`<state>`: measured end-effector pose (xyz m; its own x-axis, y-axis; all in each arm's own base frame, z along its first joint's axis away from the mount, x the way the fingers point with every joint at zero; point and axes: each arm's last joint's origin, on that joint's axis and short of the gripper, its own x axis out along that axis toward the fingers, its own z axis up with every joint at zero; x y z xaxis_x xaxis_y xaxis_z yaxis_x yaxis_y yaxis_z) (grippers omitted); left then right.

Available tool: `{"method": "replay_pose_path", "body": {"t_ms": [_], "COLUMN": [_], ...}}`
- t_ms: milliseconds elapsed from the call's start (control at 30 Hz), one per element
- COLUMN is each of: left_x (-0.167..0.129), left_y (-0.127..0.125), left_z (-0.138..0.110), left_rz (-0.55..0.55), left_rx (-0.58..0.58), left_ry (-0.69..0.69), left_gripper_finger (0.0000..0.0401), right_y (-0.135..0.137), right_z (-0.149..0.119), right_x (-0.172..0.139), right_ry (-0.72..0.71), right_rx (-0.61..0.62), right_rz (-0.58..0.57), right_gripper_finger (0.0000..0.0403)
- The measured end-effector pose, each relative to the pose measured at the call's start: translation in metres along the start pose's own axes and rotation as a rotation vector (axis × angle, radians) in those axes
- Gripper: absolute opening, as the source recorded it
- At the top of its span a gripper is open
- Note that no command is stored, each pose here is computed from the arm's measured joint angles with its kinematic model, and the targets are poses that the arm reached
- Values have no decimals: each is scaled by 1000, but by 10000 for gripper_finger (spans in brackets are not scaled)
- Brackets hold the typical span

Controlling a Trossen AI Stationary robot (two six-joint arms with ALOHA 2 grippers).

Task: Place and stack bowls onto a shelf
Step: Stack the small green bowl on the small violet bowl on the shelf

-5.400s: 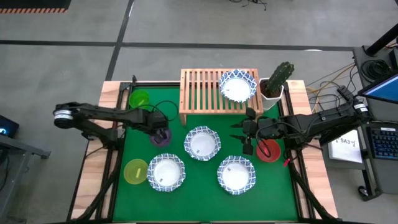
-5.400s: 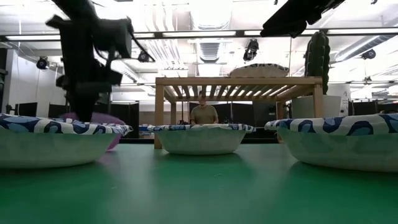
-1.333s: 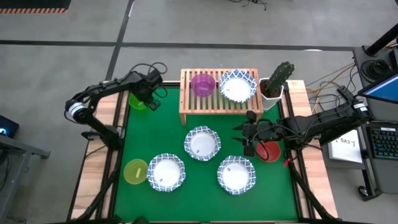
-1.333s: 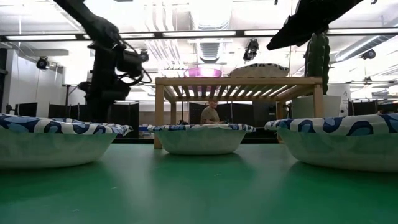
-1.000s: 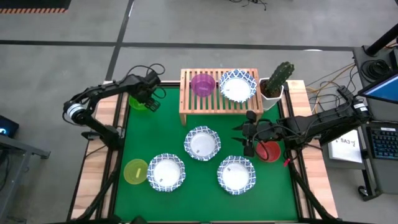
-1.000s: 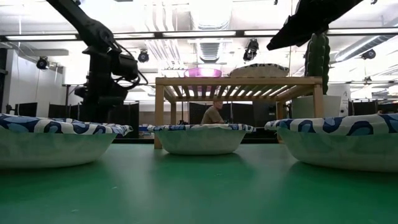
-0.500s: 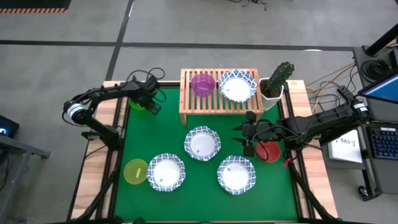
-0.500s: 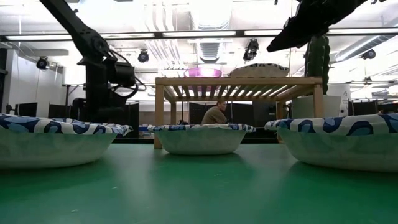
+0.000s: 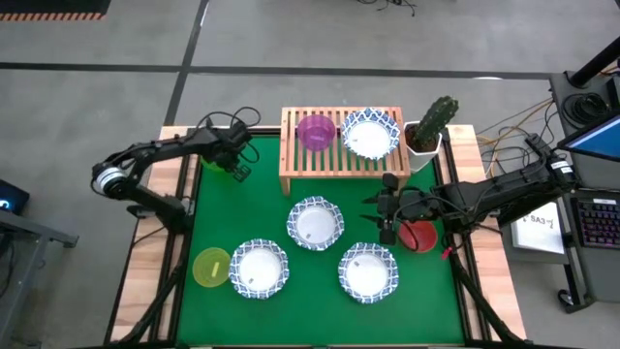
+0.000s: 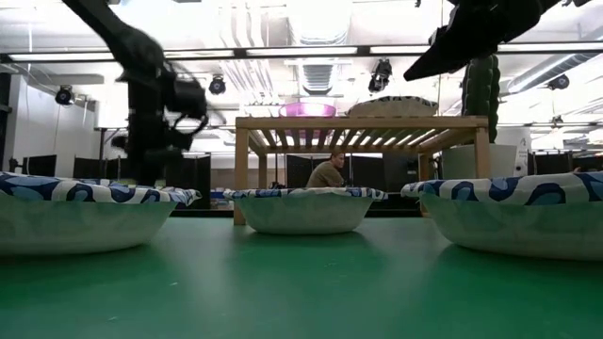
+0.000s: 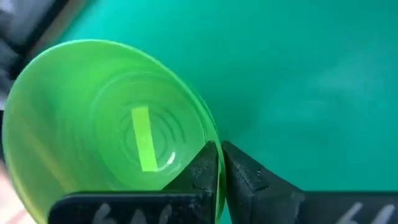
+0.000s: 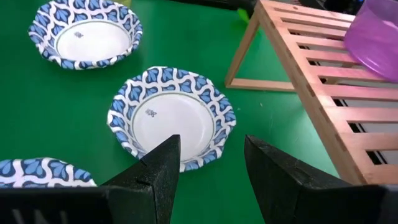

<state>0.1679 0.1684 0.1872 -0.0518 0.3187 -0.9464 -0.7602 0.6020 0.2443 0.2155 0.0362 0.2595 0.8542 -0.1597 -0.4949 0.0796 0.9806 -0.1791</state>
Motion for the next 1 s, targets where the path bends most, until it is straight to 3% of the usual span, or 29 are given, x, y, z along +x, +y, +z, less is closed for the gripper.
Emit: {"method": "replay_pose_path", "body": {"t_ms": [167,367,600,767,1000], "left_x": [-57,-128,-194,-223,-234], "left_y": [-9,-24,-48,-65,-87], "left_z": [2,-1,-5,2,27], "left_rz": [19,-90,-236,-383,-472], "left_rx": [58,105,277,426,569], "left_ry": [-153,-450,-815,-995,-1064], "left_gripper_finger": [0,0,0,0,0], "right_y": [0,-1,-4,-5,-3], "right_z": [2,5,8,9,0], "right_x": [0,-2,-10,-16,-12], "right_ry": [-17,-52,-83,-107,-79], "right_rx": [-43,-50,-47,-38,-38], "right_rz": [0,-1,-3,-1,29], "right_gripper_finger": [168,168,168,168,168]}}
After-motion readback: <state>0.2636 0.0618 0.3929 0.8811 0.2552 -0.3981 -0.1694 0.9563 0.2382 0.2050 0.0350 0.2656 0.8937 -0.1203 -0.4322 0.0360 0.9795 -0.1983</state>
